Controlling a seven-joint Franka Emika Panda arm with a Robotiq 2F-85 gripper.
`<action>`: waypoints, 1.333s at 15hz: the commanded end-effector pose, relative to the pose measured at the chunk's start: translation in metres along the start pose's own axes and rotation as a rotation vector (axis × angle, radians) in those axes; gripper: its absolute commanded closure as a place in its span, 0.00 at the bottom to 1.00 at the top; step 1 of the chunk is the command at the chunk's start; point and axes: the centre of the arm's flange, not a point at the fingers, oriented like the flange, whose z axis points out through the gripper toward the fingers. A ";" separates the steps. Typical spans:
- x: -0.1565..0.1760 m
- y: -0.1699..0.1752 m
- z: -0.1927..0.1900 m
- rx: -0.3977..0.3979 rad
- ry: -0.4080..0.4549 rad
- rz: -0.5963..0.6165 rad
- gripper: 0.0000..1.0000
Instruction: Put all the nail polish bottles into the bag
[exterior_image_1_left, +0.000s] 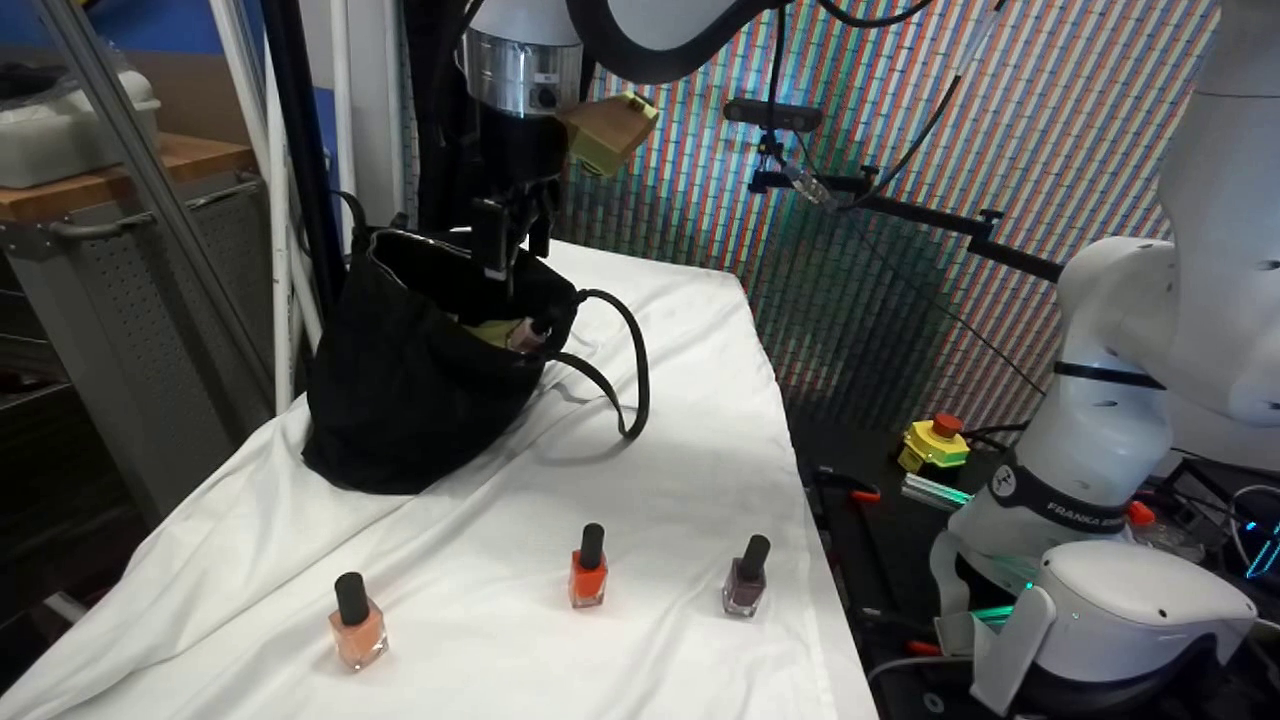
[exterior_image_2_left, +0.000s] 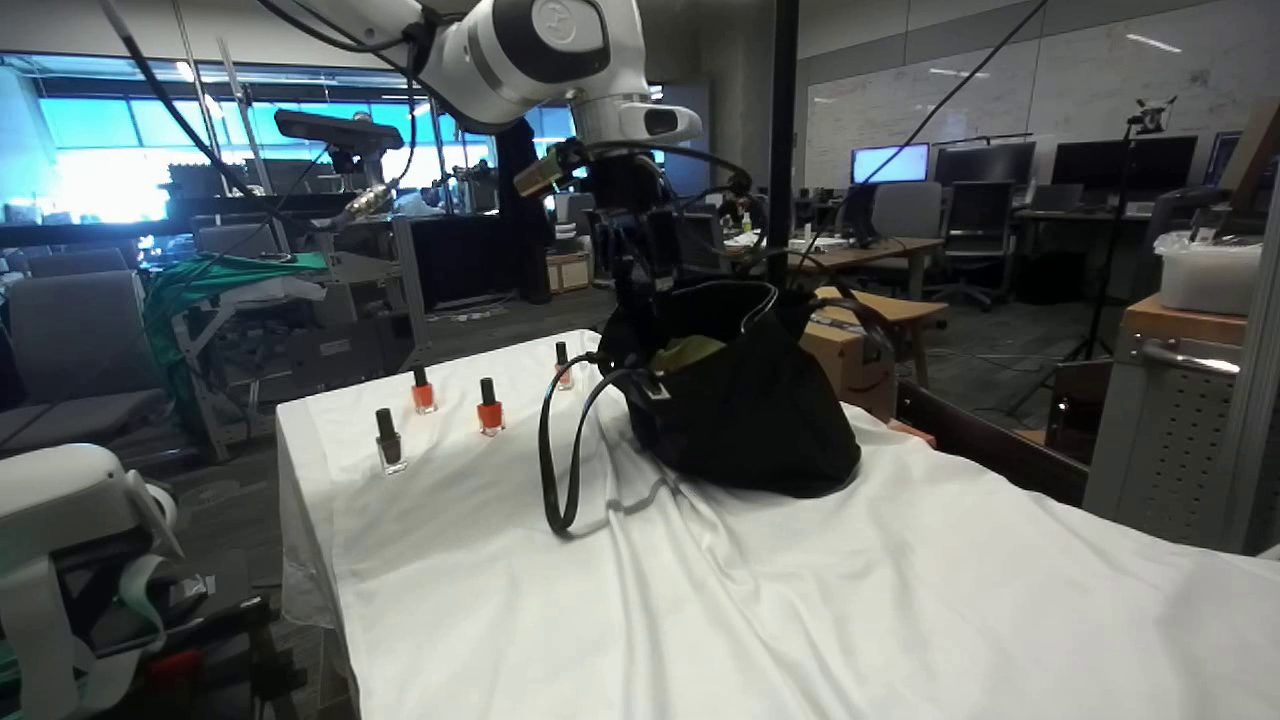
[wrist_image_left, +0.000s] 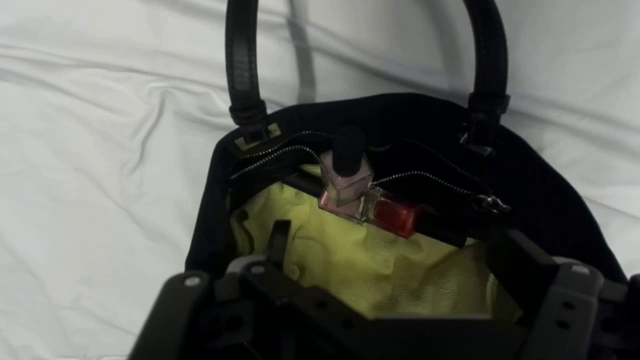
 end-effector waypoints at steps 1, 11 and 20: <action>-0.033 -0.018 -0.021 0.006 -0.022 0.028 0.00; -0.099 -0.060 -0.016 -0.007 -0.077 0.055 0.00; -0.149 -0.076 0.034 -0.034 -0.171 0.009 0.00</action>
